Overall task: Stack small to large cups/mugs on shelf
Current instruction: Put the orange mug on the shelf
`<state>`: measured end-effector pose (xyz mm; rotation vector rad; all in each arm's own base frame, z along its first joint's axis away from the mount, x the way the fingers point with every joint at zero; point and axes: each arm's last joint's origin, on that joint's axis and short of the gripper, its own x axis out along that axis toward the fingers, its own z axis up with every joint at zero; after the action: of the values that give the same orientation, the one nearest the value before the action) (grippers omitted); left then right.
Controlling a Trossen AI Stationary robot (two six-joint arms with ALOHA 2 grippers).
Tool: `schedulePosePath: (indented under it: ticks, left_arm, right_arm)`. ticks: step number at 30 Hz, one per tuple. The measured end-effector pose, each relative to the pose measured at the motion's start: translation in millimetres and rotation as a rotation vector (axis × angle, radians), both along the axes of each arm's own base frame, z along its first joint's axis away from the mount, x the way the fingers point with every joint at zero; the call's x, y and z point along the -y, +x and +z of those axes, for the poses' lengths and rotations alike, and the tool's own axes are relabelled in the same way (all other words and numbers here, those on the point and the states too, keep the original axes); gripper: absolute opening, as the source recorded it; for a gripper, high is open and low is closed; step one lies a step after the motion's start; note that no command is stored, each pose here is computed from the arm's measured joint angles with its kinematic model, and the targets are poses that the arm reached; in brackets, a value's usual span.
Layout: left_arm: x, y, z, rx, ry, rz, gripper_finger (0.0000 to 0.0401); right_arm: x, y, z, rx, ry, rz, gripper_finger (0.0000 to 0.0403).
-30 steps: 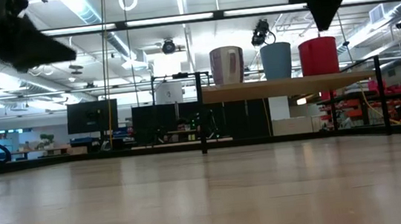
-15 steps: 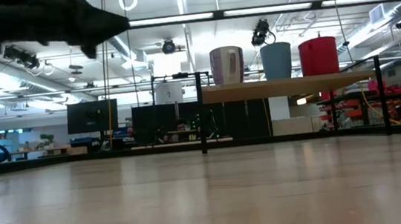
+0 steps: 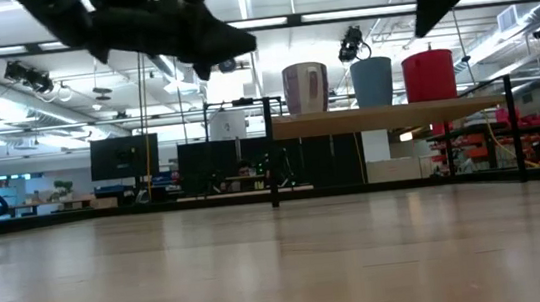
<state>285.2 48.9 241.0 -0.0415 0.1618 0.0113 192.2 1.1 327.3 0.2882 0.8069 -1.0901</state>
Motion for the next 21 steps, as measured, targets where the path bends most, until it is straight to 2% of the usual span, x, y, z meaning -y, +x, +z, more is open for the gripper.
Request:
schedulePosePath:
  ticks: [3,10,21]
  left_arm:
    - [-2.5,10.2,1.0,-0.004,-0.002,0.002,0.0067]
    - [-3.3,14.7,0.7,-0.009,0.001,0.0,0.0073]
    - [-6.4,13.6,-1.4,-0.033,0.002,0.01,0.0069]
  right_arm:
    - [8.4,13.6,-4.1,-0.032,-0.058,-0.018,0.0007]
    - [32.1,38.6,-16.7,-0.106,-0.079,-0.014,0.0003]
    - [49.8,44.2,-24.7,-0.157,-0.055,-0.053,0.0003]
